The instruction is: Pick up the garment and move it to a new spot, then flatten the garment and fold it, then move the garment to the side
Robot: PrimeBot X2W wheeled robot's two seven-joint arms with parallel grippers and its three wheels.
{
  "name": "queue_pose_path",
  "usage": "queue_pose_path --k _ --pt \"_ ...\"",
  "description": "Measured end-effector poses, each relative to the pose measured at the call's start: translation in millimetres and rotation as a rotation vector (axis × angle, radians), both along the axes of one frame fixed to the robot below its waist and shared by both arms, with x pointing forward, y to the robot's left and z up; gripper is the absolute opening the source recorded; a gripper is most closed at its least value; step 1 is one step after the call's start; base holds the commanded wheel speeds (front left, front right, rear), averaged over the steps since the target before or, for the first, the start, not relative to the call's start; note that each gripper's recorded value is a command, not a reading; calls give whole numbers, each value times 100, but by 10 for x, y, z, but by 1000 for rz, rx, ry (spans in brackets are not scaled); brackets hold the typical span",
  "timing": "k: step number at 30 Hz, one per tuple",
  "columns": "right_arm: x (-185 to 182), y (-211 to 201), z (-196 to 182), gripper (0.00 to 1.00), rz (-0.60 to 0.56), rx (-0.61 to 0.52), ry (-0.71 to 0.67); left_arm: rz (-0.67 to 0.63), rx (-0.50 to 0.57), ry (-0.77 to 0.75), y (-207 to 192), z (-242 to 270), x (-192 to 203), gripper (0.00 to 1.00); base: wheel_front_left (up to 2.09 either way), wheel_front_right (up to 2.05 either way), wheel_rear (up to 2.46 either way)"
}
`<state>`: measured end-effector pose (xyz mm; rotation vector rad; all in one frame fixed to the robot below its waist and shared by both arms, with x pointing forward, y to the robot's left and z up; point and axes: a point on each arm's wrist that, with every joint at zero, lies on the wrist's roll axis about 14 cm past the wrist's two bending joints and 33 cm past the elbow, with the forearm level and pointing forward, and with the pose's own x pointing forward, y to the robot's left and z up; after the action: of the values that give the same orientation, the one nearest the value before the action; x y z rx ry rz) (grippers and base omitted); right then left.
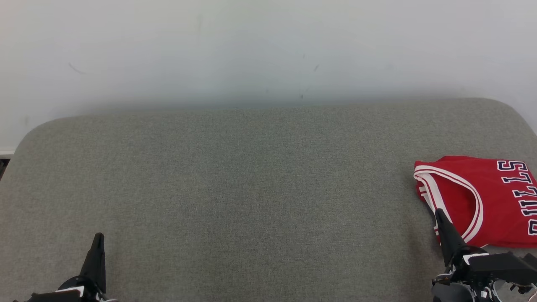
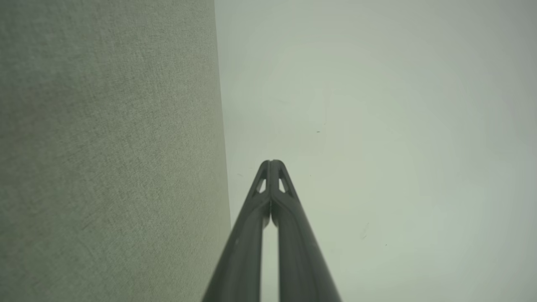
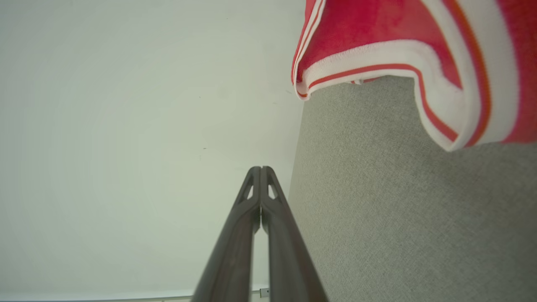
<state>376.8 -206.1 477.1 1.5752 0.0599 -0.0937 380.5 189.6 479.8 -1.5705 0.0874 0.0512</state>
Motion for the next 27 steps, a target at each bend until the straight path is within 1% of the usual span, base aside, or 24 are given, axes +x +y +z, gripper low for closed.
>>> queue_pose_path --k 27 --pt "2 0 6 0 0 0 -2 0 0 0 -1 1 0 0 0 0 0"
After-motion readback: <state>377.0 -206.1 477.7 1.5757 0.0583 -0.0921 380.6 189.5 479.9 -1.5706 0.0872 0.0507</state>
